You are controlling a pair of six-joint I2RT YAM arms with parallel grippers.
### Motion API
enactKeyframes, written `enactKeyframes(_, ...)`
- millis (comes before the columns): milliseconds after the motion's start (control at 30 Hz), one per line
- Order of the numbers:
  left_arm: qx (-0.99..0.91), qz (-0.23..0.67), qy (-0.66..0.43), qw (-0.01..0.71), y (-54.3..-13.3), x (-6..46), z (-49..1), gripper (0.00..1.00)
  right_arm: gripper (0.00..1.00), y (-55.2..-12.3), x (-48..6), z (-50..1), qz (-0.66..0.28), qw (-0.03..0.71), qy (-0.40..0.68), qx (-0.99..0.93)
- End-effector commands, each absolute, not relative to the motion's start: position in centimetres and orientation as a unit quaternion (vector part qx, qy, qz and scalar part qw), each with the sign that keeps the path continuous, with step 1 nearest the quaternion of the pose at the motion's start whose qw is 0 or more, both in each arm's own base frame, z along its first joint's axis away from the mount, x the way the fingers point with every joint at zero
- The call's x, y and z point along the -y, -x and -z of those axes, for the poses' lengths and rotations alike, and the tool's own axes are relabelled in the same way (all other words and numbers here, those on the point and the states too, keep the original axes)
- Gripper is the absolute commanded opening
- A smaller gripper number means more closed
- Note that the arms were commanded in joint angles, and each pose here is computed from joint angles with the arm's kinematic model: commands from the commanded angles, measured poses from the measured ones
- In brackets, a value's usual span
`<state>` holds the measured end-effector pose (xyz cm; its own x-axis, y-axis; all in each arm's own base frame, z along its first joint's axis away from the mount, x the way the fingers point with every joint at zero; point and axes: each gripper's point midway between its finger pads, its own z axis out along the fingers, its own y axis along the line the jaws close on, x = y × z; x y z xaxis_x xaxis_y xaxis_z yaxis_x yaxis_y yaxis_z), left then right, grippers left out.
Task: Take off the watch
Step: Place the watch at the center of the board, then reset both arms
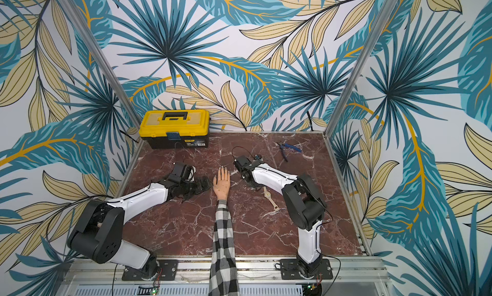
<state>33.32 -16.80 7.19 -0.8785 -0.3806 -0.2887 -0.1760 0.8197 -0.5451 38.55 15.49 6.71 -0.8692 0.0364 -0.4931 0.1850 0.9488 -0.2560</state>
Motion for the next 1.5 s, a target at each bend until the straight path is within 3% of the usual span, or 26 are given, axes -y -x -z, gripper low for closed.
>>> enactKeyframes(0,-0.935,0.256,0.151,0.192,-33.2,16.5,-6.4,0.99,0.4,-39.7,-19.8,-6.9,0.066,0.254,-0.033,-0.964)
enactKeyframes(100,-0.935,0.255,0.152,0.195,-33.2,16.4,-6.5,0.99,0.71,-40.7,-22.7,-9.4,0.01,0.271,-0.027,-0.962)
enactKeyframes(167,-0.934,0.256,0.152,0.2,-33.3,16.4,-6.8,0.99,0.97,-41.2,-23.9,-11.4,-0.02,0.283,-0.03,-0.958)
enactKeyframes(200,-0.933,0.257,0.15,0.204,-33.4,16.4,-7.1,0.99,0.99,-41.5,-24.3,-12.5,-0.033,0.292,-0.029,-0.955)
enactKeyframes(467,-0.922,0.262,0.113,0.261,-35.4,16.6,-11.0,0.99,1.0,-42.2,-24.6,-20.3,-0.092,0.363,-0.019,-0.927)
enactKeyframes(700,-0.897,0.164,0.089,0.401,-38.5,12.8,-17.2,0.99,0.99,-41.6,-19.3,-22.5,-0.064,0.395,-0.048,-0.915)
enactKeyframes(867,-0.87,0.034,0.064,0.488,-39.5,8.7,-21.6,0.99,1.0,-41.1,-13.9,-21.3,-0.021,0.397,-0.08,-0.914)
enactKeyframes(1067,-0.852,-0.094,0.039,0.513,-39.6,5.2,-23.0,0.99,1.0,-40.2,-6.8,-19.9,0.041,0.447,-0.135,-0.883)
enactKeyframes(1233,-0.807,-0.082,0.05,0.583,-38.2,2.6,-23.3,0.99,0.99,-39.1,-1.6,-18.7,0.085,0.466,-0.143,-0.869)
enactKeyframes(1467,-0.788,-0.099,0.068,0.604,-37.5,-0.8,-20.0,0.99,1.0,-36.6,5.7,-15.2,0.157,0.476,-0.18,-0.847)
